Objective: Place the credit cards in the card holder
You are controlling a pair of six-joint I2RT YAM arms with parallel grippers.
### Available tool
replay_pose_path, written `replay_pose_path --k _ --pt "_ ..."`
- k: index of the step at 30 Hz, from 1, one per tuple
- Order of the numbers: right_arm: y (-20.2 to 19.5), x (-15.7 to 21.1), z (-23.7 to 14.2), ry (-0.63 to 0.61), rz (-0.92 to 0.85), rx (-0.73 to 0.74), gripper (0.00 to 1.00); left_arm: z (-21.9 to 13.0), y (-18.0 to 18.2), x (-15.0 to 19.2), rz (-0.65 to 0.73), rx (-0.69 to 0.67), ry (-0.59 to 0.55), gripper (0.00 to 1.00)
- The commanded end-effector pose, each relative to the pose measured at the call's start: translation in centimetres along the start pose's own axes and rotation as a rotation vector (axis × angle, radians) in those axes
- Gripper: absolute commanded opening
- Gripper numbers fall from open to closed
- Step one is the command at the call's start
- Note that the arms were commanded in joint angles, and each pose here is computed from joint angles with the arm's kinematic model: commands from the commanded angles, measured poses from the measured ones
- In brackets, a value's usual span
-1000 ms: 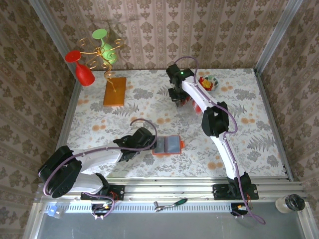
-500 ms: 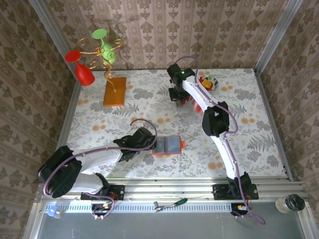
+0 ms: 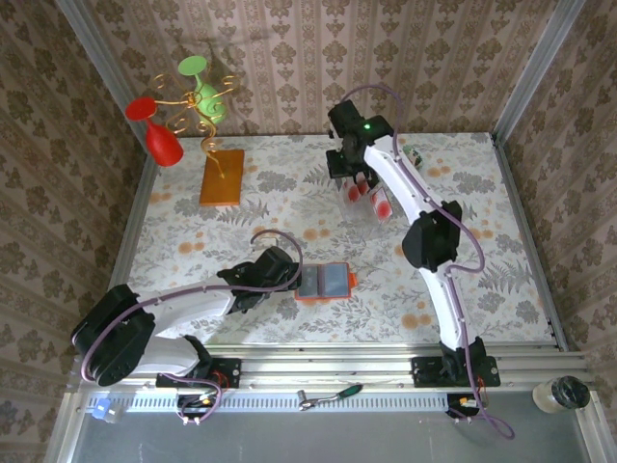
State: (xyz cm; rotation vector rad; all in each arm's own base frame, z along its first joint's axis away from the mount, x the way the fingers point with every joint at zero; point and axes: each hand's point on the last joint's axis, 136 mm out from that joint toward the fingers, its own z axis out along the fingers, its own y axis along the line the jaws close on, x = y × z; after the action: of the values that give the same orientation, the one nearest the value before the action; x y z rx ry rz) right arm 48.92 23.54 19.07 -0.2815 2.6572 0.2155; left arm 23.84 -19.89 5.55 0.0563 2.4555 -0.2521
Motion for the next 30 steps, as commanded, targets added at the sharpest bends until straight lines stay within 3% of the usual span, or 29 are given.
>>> replay_pose_path --k 1,8,18,30 --pt "3.4 1.3 -2.7 -0.020 -0.043 -0.081 0.00 -0.6 0.5 -0.4 0.020 -0.017 -0.009 1.00" --pt "7.4 7.9 -3.4 0.015 -0.022 -0.248 0.00 -0.9 1.5 0.1 0.033 -0.042 0.002 1.00" --pt "8.6 18.0 -2.5 0.093 0.082 -0.381 0.00 -0.6 1.7 0.7 0.044 -0.053 0.024 1.00" --pt "10.1 22.8 -0.3 0.135 0.089 -0.396 0.00 -0.1 0.5 1.2 0.073 -0.049 0.048 1.00"
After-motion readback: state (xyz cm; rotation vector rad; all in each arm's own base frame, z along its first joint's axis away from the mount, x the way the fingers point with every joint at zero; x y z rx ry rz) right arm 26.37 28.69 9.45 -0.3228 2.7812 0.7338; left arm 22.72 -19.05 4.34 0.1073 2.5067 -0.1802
